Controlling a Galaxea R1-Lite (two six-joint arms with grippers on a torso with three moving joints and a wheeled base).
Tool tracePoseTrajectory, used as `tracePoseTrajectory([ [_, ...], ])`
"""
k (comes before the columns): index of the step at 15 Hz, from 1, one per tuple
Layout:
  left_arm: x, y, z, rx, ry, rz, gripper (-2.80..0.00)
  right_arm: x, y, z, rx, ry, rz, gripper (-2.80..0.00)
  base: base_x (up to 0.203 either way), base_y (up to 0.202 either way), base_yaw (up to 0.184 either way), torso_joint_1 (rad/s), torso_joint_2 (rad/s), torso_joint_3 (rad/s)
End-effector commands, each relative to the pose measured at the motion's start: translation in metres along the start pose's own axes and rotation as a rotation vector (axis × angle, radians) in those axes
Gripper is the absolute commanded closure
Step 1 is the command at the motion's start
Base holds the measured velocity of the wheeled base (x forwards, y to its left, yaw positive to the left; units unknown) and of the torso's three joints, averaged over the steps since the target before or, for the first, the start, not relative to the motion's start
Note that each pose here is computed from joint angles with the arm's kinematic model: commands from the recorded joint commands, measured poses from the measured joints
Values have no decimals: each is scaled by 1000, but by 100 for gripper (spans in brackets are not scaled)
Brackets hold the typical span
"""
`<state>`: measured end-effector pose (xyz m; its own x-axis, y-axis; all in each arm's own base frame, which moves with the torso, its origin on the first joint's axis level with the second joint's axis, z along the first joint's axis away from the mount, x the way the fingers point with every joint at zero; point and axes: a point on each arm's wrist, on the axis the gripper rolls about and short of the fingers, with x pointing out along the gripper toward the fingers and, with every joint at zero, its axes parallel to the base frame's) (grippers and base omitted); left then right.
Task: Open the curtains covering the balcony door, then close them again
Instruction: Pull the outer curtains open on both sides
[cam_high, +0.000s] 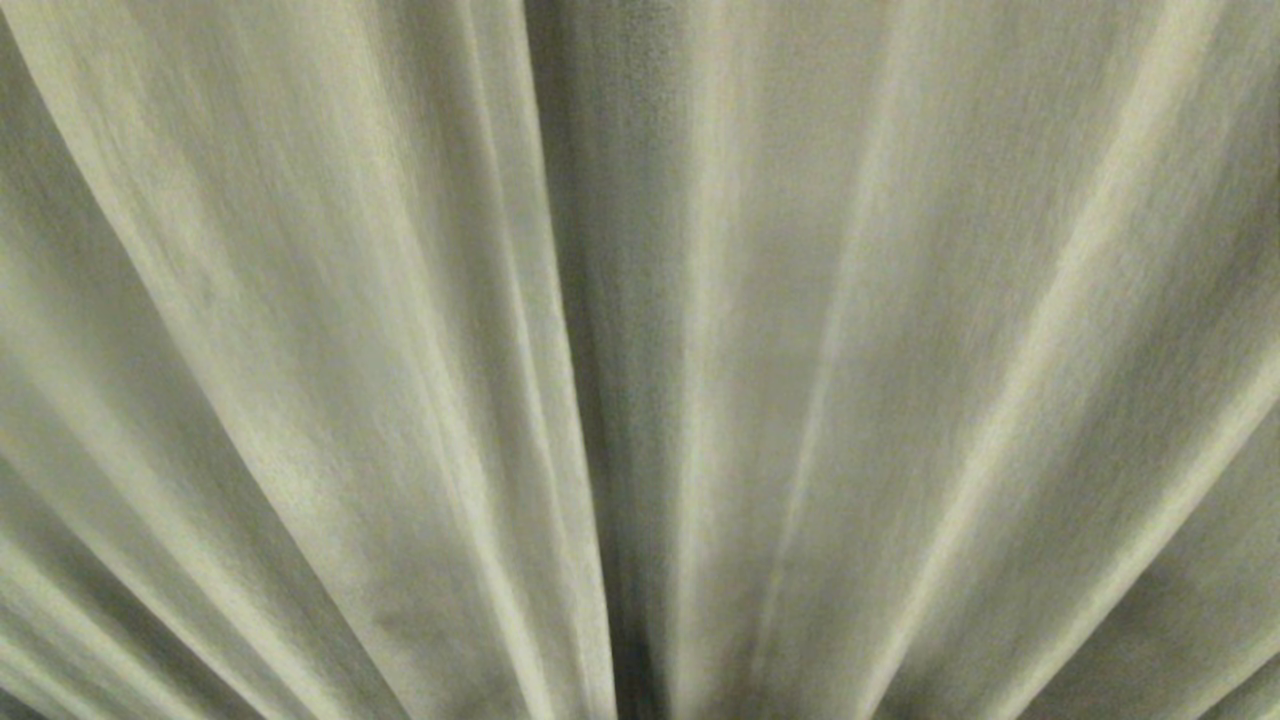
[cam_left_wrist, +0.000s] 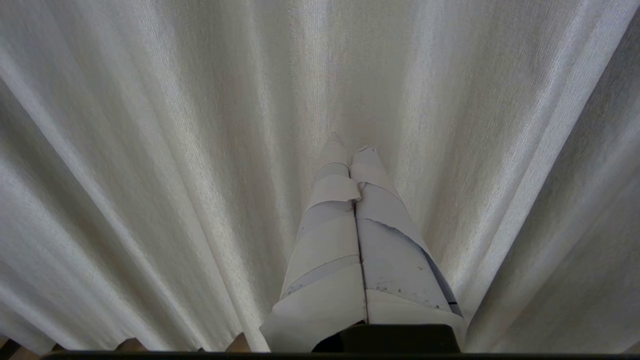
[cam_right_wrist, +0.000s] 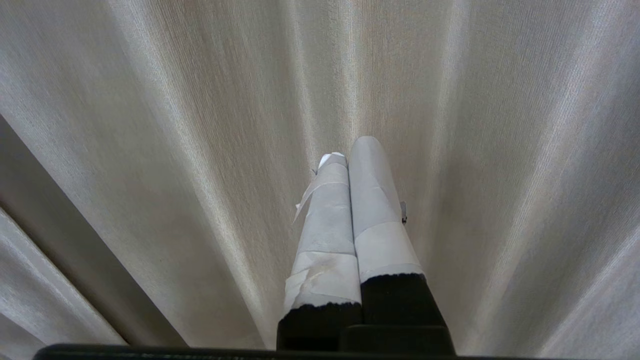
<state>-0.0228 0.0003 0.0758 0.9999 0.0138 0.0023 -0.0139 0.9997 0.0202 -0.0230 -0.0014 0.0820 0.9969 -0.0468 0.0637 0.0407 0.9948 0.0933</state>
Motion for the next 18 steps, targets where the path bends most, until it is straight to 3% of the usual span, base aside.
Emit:
tracePoseTrajectory([
  [1,0,0,0,1,-1,0,0,0,0,0,0,-1,-1,0,0,0,0,0,0,0],
  [6,0,0,1,-2,-8,-5,0,0,0,0,0,-1,0,0,0,0,0,0,0,0],
  [8,-5,0,16,-17,-49,-24,0,0,0,0,0,-1,1,0,0,0,0,0,0,0],
  [13,-7,-3,59,-47,-46,-210,0,0,0,0,0,-1,0,0,0,0,0,0,0,0],
  [18,13,-9,110,-69,15,-509,0,0,0,0,0,-1,0,0,0,0,0,0,0,0],
])
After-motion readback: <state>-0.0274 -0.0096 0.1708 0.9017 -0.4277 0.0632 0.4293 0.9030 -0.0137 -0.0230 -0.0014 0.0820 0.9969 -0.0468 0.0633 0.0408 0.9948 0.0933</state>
